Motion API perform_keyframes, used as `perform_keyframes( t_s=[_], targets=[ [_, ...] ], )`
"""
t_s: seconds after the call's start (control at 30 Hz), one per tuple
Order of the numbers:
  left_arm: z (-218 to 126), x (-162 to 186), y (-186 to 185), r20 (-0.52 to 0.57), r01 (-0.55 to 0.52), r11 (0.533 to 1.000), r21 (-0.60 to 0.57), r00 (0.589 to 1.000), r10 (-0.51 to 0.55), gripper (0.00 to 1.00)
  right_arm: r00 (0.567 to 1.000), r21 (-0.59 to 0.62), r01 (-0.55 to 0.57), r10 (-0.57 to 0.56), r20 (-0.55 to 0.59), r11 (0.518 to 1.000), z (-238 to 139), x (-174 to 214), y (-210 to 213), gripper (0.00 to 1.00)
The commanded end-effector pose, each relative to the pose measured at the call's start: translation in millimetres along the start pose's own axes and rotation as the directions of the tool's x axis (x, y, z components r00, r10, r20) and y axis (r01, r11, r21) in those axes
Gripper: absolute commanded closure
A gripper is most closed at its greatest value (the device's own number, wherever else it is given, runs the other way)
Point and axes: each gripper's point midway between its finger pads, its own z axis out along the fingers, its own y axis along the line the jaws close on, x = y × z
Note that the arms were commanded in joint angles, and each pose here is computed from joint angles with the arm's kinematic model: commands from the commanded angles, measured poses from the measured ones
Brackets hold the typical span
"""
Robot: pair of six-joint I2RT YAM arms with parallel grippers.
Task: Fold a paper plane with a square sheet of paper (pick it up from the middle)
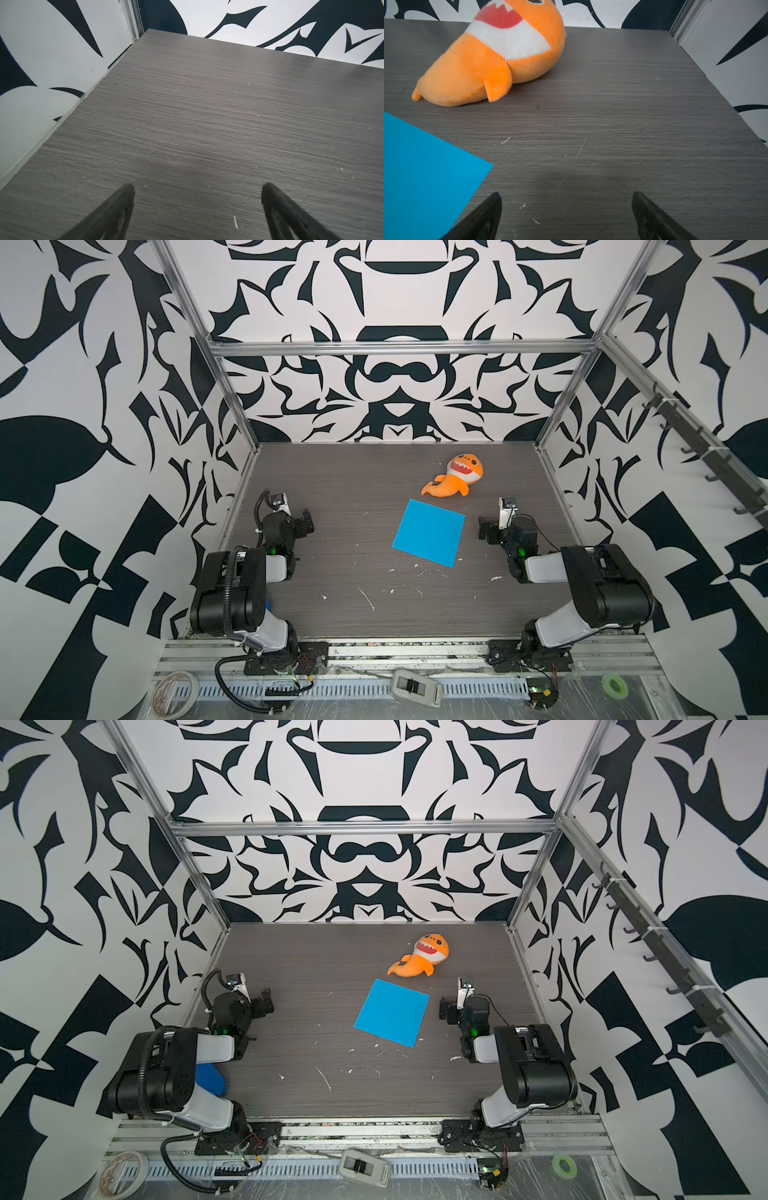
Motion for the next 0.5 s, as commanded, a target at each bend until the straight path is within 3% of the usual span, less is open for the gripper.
perform_keyframes(
  t_s=[0.0,0.47],
  targets=[
    [2.4,-9.8,0.7,0.029,0.009,1.0,-0.001,1.0,-0.009,0.01,0.997,0.007,0.001,-0.001,0.071,1.0,1.9,-23.3,0.1,0.0],
    [2.3,-9.9,1.2,0.031,0.011,1.0,-0.003,0.999,-0.01,0.01,0.997,0.005,0.001,-0.002,0.073,1.0,2.1,-23.5,0.6,0.0]
  ],
)
